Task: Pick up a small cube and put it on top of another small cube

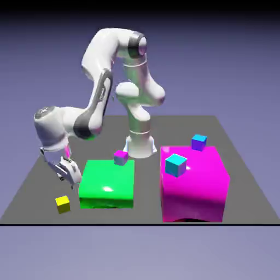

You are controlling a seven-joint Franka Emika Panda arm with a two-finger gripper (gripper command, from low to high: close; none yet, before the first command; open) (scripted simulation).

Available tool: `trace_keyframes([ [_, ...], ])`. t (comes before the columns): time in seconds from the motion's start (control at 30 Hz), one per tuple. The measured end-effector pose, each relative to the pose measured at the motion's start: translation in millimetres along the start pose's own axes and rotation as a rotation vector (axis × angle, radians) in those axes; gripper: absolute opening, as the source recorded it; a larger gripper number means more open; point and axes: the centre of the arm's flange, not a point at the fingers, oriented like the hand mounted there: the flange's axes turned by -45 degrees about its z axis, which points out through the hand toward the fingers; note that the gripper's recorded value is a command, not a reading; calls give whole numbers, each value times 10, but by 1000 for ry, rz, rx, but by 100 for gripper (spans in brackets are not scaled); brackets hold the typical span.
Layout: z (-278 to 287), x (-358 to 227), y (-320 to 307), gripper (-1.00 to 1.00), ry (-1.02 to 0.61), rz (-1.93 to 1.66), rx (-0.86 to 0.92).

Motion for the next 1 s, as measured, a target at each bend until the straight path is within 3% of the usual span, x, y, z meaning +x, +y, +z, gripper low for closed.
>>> trace_keyframes([
  [0.2, 422, 389, 438, 0, -141, 149, -15],
  [0.3, 1087, 365, 451, 0, -141, 149, -15],
  [0.33, 1112, 363, 452, -100, -141, 149, -15],
  [0.4, 1112, 363, 452, -100, -141, 149, -15],
  [0.5, 448, 390, 436, -100, -141, 149, -12],
  [1.0, -348, -1387, 16, -100, -157, -256, -125],
])
